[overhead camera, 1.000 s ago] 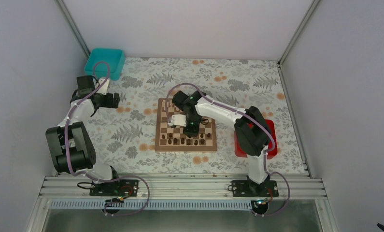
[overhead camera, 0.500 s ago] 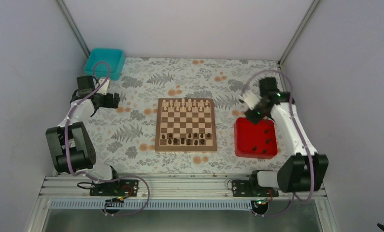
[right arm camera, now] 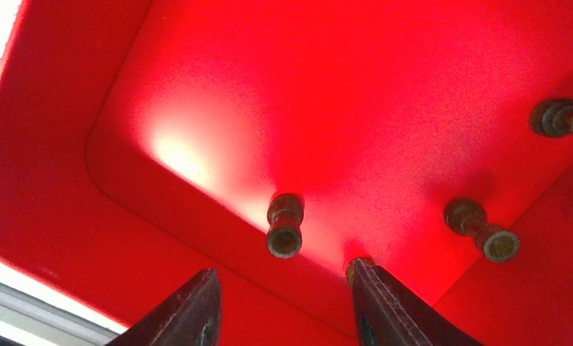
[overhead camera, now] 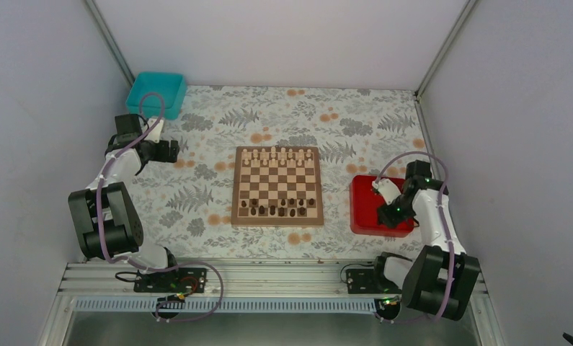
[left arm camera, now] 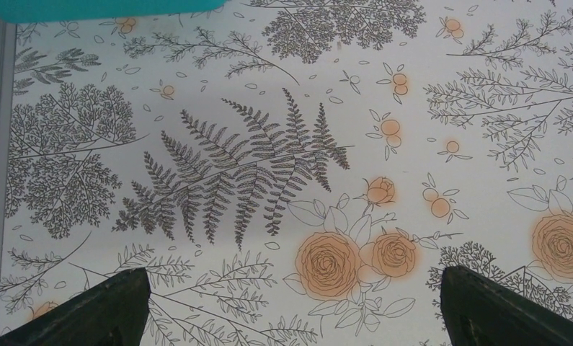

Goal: Set up the chess pieces on the board
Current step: Pick up the chess piece from the storage box.

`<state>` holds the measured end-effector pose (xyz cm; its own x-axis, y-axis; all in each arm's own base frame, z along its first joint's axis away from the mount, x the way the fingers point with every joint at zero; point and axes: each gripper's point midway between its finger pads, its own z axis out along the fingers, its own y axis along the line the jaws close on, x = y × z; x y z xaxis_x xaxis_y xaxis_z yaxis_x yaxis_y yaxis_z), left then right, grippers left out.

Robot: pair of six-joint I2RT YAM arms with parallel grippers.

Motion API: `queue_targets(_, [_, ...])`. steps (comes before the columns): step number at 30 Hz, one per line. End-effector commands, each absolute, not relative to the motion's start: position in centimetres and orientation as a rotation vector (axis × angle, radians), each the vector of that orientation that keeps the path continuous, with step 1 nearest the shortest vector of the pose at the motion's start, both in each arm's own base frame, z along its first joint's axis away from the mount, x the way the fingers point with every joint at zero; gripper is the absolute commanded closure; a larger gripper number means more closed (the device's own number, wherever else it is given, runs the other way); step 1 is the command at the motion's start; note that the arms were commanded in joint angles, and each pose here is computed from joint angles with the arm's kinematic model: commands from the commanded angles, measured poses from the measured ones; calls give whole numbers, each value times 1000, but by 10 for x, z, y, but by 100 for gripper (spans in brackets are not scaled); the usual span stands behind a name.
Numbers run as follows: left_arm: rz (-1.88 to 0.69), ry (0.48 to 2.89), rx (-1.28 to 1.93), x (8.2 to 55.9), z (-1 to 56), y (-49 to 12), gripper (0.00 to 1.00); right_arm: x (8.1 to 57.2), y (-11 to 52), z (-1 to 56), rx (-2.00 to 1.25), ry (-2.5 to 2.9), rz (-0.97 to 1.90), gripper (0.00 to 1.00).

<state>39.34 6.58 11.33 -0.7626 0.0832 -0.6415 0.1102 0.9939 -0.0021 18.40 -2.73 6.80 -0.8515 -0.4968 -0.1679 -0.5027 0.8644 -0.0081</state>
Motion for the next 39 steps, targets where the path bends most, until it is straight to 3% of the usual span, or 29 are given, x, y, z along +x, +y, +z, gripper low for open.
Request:
queue_targets(1, [-60, 2405, 139, 394, 121, 65, 0, 192, -25, 59, -773, 2847, 89, 51])
queue_targets(8, [-52, 2404, 137, 394, 120, 67, 0, 192, -30, 40, -775, 2915, 105, 54])
queue_targets(26, [-56, 2416, 134, 394, 117, 67, 0, 188, -31, 40, -797, 2946, 113, 87])
queue_targets(39, [-65, 2415, 135, 394, 115, 67, 0, 243, 0, 119, -958, 2796, 117, 89])
